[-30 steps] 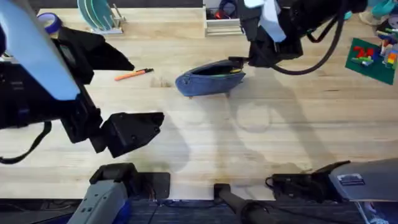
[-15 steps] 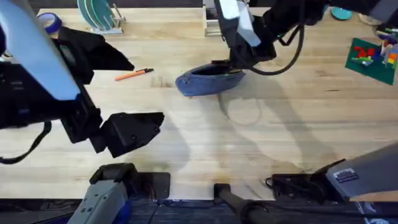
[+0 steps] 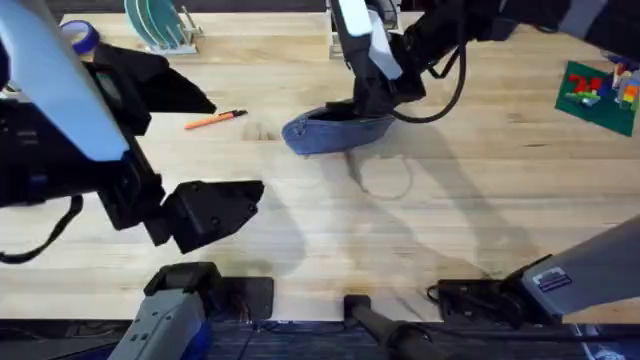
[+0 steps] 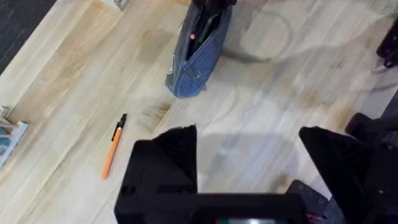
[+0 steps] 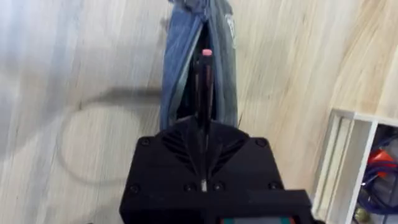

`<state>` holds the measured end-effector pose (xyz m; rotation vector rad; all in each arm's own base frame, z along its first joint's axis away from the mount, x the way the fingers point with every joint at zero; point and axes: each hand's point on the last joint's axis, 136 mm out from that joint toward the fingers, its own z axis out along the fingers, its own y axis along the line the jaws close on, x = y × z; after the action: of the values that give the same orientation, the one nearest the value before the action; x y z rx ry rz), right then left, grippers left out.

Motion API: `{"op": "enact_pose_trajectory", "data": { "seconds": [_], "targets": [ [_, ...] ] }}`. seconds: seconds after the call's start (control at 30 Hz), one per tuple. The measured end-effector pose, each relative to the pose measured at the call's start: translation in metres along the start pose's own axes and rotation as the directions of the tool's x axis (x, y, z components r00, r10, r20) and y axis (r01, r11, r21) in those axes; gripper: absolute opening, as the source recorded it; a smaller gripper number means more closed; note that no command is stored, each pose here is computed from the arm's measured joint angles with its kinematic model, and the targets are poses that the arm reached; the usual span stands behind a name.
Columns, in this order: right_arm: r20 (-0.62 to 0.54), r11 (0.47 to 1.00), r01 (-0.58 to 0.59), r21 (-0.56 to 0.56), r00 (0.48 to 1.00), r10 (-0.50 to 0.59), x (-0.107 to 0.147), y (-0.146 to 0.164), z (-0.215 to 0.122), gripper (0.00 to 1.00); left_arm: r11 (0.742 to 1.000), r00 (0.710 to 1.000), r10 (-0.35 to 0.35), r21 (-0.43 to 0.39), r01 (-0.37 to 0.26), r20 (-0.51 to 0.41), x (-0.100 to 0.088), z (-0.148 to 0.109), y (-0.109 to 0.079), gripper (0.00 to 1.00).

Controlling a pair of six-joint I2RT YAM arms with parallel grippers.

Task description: Unzip the bag, pick up the pens from the table one at a time and place them inside, then zip the bag closed.

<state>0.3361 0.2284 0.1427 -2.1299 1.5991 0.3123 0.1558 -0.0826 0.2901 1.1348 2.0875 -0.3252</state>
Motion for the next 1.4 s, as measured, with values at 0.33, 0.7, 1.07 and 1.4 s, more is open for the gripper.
{"op": "enact_pose_trajectory", "data": {
  "seconds": [0.33, 0.7, 1.07, 1.4],
  "targets": [
    [0.028, 1.000, 0.001, -0.015, 1.000, 0.000, -0.003, -0.001, 0.010, 0.060, 1.000, 1.000, 0.000, 0.000, 0.000, 0.000, 0.000, 0.000, 0.000, 0.995],
    [0.019, 0.998, -0.017, -0.055, 1.000, 0.018, 0.005, 0.002, 0.026, 0.129, 1.000, 1.000, 0.000, 0.000, 0.000, 0.000, 0.000, 0.000, 0.000, 0.994],
    [0.021, 0.999, -0.022, -0.045, 1.000, 0.023, 0.004, -0.001, 0.026, 0.462, 1.000, 1.000, 0.000, 0.000, 0.000, 0.000, 0.000, 0.000, 0.000, 0.995],
    [0.021, 0.998, -0.041, -0.042, 0.999, 0.042, 0.004, -0.002, 0.026, 0.995, 1.000, 1.000, 0.000, 0.000, 0.000, 0.000, 0.000, 0.000, 0.000, 0.994]
  ]
}}
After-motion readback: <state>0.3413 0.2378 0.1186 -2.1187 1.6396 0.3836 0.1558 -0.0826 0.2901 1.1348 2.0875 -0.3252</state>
